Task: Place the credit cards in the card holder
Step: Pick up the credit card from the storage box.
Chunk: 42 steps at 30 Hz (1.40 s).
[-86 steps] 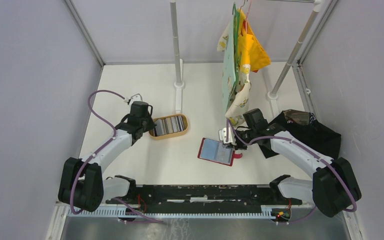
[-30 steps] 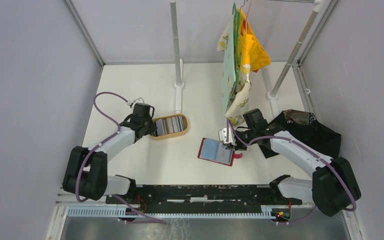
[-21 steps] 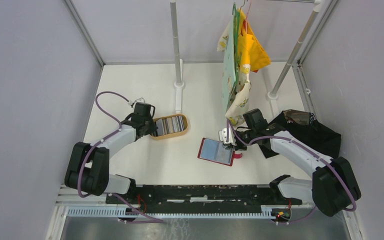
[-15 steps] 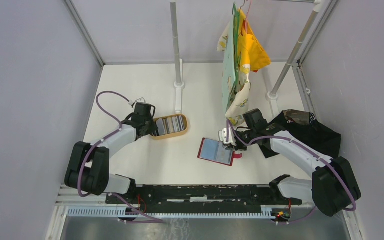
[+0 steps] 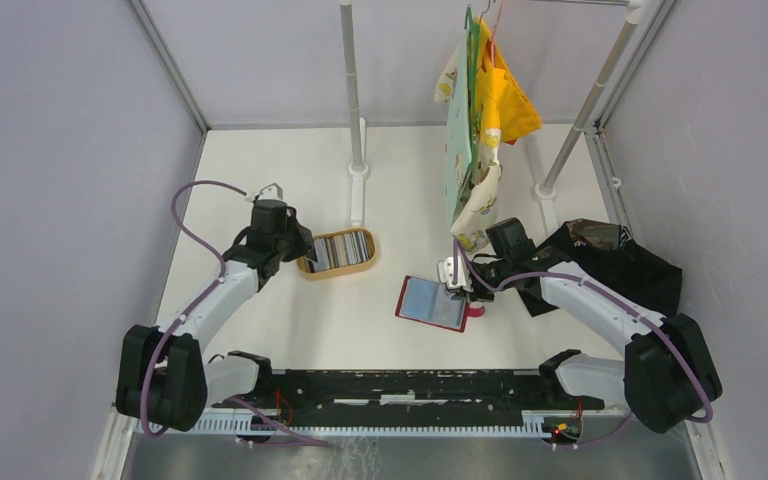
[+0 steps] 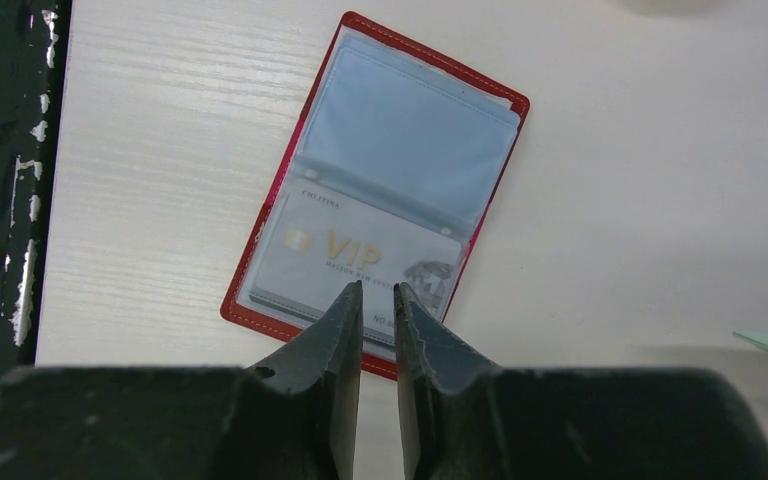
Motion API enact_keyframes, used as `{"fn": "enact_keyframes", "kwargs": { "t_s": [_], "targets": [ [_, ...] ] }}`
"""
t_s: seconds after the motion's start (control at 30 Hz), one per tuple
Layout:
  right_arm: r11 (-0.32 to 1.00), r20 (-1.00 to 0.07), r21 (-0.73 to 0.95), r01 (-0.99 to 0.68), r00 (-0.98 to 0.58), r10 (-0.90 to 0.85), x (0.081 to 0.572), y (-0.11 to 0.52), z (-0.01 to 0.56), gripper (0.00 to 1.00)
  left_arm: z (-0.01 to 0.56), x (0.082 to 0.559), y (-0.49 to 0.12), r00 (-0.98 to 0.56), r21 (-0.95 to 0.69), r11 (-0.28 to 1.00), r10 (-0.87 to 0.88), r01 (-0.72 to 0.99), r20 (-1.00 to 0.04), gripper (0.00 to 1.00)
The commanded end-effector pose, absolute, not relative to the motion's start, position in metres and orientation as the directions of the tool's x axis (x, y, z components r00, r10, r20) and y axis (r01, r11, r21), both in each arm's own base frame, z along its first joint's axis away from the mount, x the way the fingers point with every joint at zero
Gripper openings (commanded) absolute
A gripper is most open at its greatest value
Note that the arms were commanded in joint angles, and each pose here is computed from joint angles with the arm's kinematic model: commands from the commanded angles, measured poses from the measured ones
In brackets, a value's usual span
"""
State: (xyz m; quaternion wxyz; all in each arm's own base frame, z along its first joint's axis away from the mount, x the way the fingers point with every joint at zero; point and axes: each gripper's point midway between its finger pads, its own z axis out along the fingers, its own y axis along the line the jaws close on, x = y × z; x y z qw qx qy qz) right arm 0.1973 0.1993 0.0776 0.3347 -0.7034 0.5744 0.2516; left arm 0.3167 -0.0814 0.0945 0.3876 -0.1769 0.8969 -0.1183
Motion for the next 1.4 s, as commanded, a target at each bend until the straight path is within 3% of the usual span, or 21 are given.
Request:
{"fn": "enact_keyframes", "kwargs": {
  "t_s": [0.0,0.5,1.03,1.37],
  "targets": [
    [-0.133,-0.759,-0.212,-0.968,0.249,-0.602,0.202,0.207,0.092,0.23,0.116,0.33,-0.117,-0.637,-0.506,0.86,-0.425,-0.062,-0.644,0.02],
    [-0.139,-0.76,-0.208,-0.968,0.25,-0.6,0.201,0.207,0.091,0.23,0.09,0.338,-0.148,-0.701,-0.661,0.75,-0.47,0.003,-0.537,0.04],
    [-0.141,-0.76,-0.201,-0.969,0.245,-0.602,0.2,0.207,0.09,0.23,0.077,0.334,-0.144,-0.717,-0.666,0.746,-0.477,-0.024,-0.509,0.21],
    [-0.143,-0.76,-0.2,-0.969,0.246,-0.601,0.2,0.207,0.09,0.23,0.083,0.331,-0.131,-0.696,-0.658,0.752,-0.496,-0.046,-0.519,0.22]
  ]
}}
